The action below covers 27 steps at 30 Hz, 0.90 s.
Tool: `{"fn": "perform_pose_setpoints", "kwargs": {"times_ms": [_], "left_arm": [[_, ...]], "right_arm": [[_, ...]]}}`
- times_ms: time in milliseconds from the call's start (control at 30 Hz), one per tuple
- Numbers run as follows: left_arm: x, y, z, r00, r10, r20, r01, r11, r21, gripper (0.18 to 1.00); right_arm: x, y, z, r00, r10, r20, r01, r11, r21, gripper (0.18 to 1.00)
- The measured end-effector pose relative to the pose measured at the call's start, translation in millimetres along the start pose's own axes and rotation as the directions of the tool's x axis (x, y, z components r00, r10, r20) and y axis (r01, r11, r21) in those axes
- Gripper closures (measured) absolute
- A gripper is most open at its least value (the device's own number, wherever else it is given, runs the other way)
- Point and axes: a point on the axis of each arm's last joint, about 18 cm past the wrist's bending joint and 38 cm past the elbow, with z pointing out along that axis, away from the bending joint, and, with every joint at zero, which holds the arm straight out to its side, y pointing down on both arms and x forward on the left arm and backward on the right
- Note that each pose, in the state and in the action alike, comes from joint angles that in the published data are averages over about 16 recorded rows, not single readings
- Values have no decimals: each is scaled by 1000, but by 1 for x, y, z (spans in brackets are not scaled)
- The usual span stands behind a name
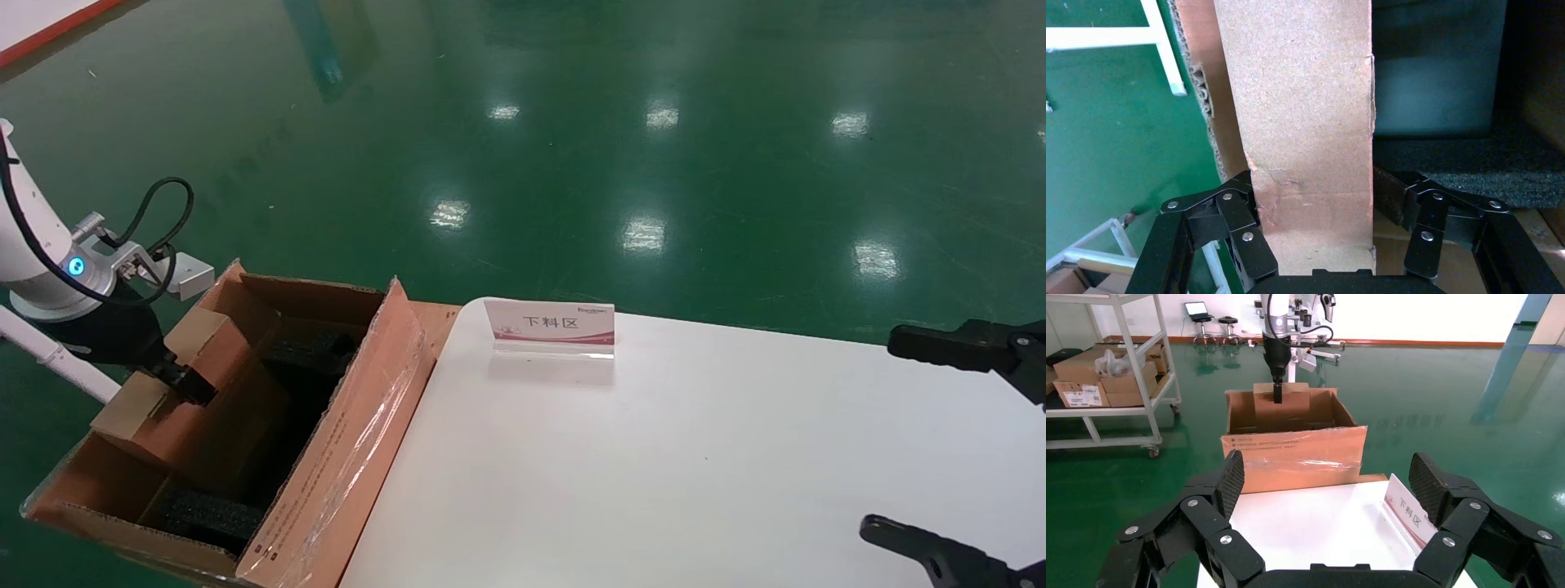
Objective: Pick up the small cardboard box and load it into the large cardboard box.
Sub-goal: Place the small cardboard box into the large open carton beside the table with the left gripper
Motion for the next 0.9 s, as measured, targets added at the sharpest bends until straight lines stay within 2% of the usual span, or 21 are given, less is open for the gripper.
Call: {"fn": "perform_pose_setpoints", "kwargs": {"times_ms": [500, 900], "left_arm": [[1, -4, 18, 999, -8, 36, 9, 999, -40, 883], [1, -6, 23, 999, -4, 54, 7, 999, -48, 876]], "right_arm": [[0, 0, 0, 1000, 0, 0, 0, 1000, 0, 178], [0, 0, 0, 1000, 0, 0, 0, 1000, 0, 178]]}}
